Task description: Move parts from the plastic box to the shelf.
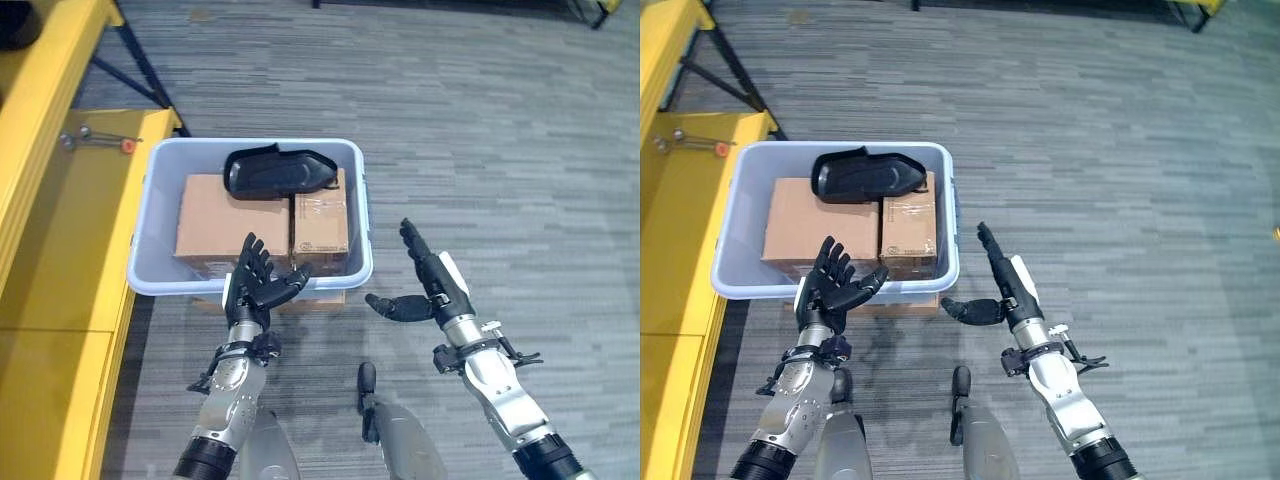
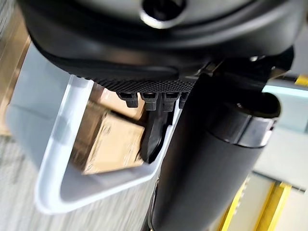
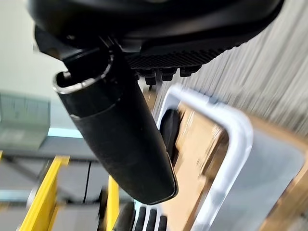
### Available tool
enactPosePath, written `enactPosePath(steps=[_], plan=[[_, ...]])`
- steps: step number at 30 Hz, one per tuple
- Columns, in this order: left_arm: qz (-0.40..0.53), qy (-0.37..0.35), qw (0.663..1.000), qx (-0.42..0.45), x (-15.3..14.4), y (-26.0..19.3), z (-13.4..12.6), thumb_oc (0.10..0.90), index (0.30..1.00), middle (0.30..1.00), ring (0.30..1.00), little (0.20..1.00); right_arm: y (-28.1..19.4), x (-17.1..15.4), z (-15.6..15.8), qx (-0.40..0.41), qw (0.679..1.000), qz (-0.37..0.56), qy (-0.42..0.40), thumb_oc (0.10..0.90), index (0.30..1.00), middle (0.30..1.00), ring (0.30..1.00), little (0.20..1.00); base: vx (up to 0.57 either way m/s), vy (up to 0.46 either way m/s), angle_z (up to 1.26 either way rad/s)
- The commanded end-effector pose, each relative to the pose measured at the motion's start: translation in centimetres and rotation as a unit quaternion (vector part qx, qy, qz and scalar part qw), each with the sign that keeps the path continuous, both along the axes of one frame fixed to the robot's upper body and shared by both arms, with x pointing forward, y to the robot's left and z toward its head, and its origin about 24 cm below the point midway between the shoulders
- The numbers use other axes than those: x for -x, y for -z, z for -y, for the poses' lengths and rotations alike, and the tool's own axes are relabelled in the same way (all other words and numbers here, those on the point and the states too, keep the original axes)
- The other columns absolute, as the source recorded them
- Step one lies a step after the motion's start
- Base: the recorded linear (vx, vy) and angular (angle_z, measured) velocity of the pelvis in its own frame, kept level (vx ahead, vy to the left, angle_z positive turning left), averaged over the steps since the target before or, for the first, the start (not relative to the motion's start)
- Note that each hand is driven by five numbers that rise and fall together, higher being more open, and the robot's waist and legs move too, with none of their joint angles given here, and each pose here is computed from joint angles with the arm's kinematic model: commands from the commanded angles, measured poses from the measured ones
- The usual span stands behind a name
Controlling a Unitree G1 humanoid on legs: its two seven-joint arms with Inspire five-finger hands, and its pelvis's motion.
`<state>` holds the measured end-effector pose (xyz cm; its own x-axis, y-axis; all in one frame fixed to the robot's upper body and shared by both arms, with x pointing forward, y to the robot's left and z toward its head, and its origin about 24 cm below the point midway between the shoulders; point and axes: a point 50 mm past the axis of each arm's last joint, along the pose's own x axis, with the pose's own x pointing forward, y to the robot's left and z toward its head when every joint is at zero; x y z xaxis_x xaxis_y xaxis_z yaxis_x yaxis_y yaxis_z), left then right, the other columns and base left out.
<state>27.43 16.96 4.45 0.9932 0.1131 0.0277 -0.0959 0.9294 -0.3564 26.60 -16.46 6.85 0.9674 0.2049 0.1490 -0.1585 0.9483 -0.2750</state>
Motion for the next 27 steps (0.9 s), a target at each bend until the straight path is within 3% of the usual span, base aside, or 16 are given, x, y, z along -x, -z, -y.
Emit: enactPosePath(steps=[1,11,15,16,18,22,27], plan=[[0.106,-0.013,0.994,-0.016,0.4,-3.8,-1.1,0.900,1.000,1.000,1.000,1.000,-4.7,0.5,-1.9,-0.007,0.990,0.130,-0.046,0.900,1.000,1.000,1.000,1.000,0.11,0.469,-0.59],[0.106,-0.034,0.993,-0.034,1.1,-3.8,-2.4,0.900,1.000,1.000,1.000,1.000,-6.2,1.0,-1.4,0.006,0.985,0.164,-0.044,0.900,1.000,1.000,1.000,1.000,0.04,0.098,-0.09],[0.112,-0.028,0.993,-0.031,1.1,-4.1,-2.4,0.900,1.000,1.000,1.000,1.000,-9.5,1.1,-0.3,0.057,0.968,0.244,-0.024,0.900,1.000,1.000,1.000,1.000,0.03,-0.004,0.16],[0.116,-0.020,0.993,-0.030,1.1,-4.3,-2.2,0.900,1.000,1.000,1.000,1.000,-12.4,0.9,0.1,0.099,0.945,0.313,-0.007,0.900,1.000,1.000,1.000,1.000,0.03,-0.011,0.32],[0.118,-0.018,0.992,-0.030,1.0,-4.5,-2.1,0.900,1.000,1.000,1.000,1.000,-13.5,0.5,0.0,0.105,0.937,0.334,0.000,0.900,1.000,1.000,1.000,1.000,0.02,-0.012,0.22],[0.116,0.011,0.993,-0.018,0.9,-4.7,-1.2,0.900,1.000,1.000,1.000,1.000,-22.0,-1.0,-3.6,0.138,0.870,0.473,-0.028,0.900,1.000,1.000,1.000,1.000,0.00,-0.008,0.03],[0.115,0.023,0.993,-0.007,0.6,-4.9,-0.8,0.900,1.000,1.000,1.000,1.000,-25.6,-3.1,-6.4,0.148,0.861,0.486,-0.044,0.900,1.000,1.000,1.000,1.000,0.00,0.000,0.00]])
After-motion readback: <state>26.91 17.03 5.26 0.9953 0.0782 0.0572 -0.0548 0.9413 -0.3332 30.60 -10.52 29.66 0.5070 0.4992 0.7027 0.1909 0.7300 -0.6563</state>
